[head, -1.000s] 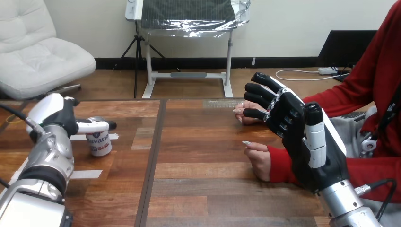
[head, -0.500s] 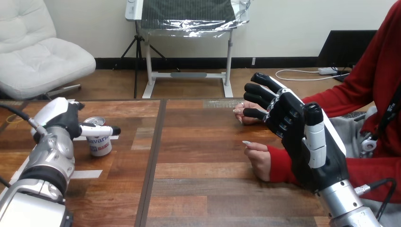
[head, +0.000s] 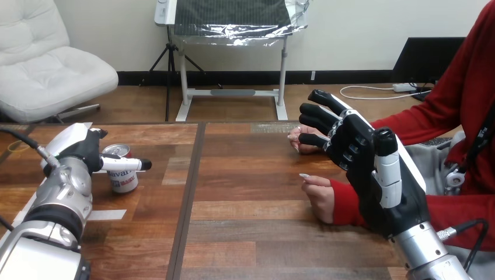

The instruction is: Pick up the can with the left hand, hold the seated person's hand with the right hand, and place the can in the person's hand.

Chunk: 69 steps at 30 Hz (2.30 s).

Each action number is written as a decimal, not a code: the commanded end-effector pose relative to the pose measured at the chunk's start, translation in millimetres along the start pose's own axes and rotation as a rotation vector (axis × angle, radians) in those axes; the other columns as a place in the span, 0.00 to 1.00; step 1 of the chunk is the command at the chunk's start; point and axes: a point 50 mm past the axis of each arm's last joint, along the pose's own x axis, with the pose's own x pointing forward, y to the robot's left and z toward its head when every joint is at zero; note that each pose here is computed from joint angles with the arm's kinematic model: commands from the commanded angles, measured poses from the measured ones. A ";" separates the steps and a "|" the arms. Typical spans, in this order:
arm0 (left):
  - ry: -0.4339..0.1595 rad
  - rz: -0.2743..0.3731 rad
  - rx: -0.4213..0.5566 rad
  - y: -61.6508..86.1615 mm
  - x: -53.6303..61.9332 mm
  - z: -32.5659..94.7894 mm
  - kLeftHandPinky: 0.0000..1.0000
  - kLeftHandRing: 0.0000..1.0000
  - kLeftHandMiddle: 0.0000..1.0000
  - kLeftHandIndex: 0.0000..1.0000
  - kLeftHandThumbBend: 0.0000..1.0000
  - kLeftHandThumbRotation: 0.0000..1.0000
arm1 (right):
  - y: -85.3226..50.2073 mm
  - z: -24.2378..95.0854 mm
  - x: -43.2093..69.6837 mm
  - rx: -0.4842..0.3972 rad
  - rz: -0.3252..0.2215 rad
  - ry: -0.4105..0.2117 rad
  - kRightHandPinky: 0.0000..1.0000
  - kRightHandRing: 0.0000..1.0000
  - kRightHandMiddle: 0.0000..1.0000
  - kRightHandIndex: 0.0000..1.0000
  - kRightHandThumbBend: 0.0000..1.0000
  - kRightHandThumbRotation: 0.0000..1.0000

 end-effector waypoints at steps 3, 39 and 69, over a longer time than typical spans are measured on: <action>-0.088 0.060 0.010 24.0 1.2 28.8 0.87 0.93 0.93 0.91 0.99 0.47 | 0.4 18.7 10.4 -0.035 0.015 -0.086 0.80 0.87 0.86 0.88 0.88 1.00; -0.096 0.011 0.111 15.0 0.6 38.0 0.83 0.90 0.92 0.90 0.92 0.46 | 2.7 20.2 8.7 -0.033 0.032 -0.097 0.80 0.87 0.86 0.88 0.87 1.00; -0.065 -0.065 0.092 11.5 0.3 43.8 0.67 0.75 0.78 0.77 0.82 0.39 | 5.7 23.0 8.6 -0.034 0.032 -0.109 0.80 0.86 0.85 0.87 0.89 1.00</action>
